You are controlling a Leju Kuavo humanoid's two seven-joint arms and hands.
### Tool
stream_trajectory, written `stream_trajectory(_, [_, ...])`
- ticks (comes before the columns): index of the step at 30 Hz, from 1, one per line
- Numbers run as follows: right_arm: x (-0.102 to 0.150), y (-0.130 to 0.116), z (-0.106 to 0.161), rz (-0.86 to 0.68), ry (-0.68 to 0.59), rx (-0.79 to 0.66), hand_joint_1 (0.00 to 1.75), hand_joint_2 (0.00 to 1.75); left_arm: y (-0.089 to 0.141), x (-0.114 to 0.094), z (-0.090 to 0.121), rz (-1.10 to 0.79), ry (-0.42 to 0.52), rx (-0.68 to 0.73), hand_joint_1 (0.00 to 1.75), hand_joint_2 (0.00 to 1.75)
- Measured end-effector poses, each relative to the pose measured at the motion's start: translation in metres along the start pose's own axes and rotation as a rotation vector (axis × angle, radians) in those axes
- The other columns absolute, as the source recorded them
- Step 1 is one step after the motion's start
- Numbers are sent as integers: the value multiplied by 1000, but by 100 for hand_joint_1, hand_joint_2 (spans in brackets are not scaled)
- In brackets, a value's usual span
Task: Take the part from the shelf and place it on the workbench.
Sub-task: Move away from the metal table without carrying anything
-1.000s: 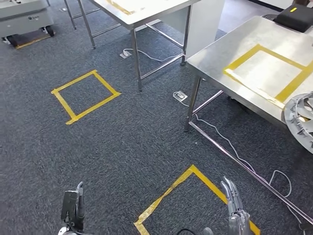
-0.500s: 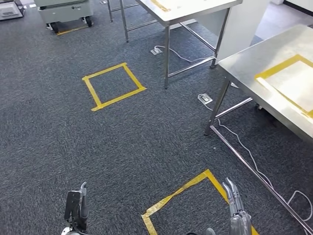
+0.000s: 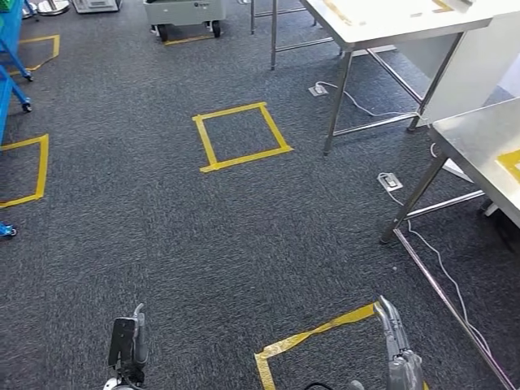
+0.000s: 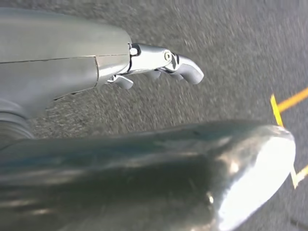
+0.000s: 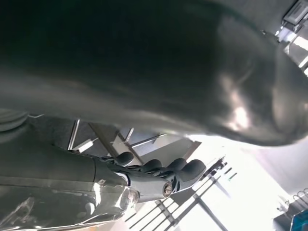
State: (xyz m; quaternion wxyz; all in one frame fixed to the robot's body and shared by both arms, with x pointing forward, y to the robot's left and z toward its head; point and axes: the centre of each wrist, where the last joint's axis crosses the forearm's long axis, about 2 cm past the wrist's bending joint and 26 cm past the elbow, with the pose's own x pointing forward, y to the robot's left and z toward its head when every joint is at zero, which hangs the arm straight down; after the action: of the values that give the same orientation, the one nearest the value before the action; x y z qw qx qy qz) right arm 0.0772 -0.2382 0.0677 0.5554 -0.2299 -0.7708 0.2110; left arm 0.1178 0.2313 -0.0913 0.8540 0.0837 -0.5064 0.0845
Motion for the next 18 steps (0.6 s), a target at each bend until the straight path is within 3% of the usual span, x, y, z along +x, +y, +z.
stream_trajectory(5, [-12, 2, -7, -37, 43, -11, 0, 0, 1, -3, 3, -6, 12, -4, 0, 0])
stream_trajectory(8, [-55, 6, -10, -45, 151, -16, 0, 0, -1, -3, 3, -21, 18, -18, 0, 0])
stream_trajectory(11, [-123, 5, 9, -15, 379, -51, 0, 0, 0, -7, 7, -47, 46, -31, 0, 0])
stream_trajectory(13, [-150, 7, 32, -21, 566, -83, 0, 0, 0, -10, 10, -67, 70, -34, 0, 0])
stream_trajectory(18, [-164, 28, 74, -85, 964, -96, 0, 0, 3, -17, 17, -111, 138, -40, 0, 0])
